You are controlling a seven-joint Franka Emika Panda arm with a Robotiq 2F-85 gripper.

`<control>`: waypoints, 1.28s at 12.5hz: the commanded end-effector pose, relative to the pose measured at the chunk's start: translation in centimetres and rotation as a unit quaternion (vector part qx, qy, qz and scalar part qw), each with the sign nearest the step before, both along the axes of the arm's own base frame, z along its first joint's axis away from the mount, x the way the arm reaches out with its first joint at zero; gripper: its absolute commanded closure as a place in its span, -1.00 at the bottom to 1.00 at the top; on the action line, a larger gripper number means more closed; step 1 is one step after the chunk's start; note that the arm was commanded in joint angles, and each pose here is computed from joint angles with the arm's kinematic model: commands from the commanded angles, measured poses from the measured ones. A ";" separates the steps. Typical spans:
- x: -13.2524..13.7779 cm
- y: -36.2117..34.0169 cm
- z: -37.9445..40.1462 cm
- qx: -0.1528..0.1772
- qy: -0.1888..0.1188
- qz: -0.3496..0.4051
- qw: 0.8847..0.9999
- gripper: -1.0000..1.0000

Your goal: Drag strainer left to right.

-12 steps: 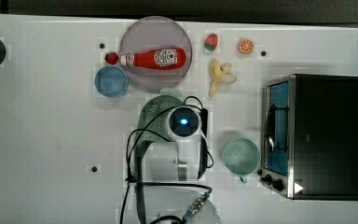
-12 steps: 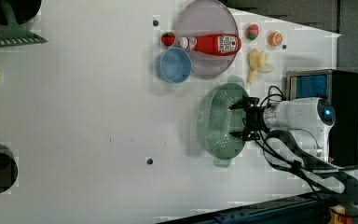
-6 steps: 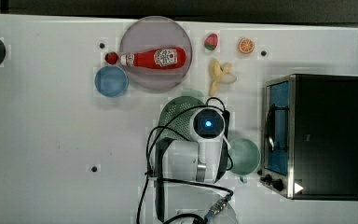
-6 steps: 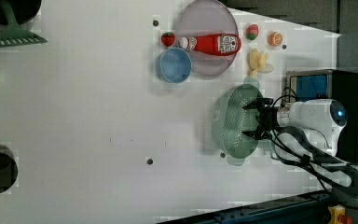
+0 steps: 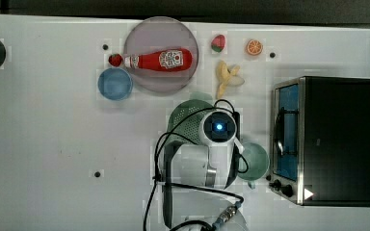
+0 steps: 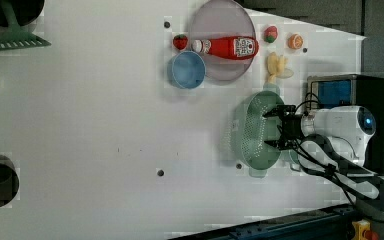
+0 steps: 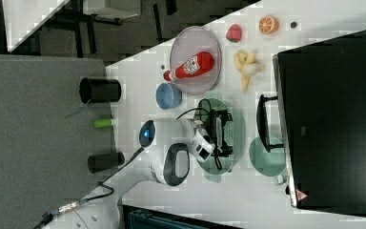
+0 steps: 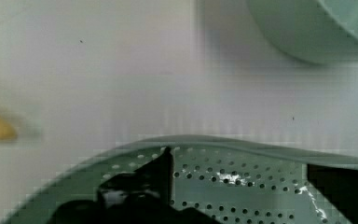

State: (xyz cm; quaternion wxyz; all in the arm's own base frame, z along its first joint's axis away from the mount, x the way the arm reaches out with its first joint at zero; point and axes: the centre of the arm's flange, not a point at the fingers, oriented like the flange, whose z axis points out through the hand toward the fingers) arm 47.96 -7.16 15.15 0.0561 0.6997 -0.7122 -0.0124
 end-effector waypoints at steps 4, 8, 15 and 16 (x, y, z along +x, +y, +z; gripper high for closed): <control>2.7 3.0 8.5 0.015 -0.044 0.172 0.984 -1.00; 3.9 3.0 21.3 0.026 -0.036 0.302 0.952 -1.00; 1.8 2.9 41.2 0.047 -0.003 0.357 0.933 -1.00; 1.5 3.1 42.6 0.054 0.001 0.357 0.932 -1.00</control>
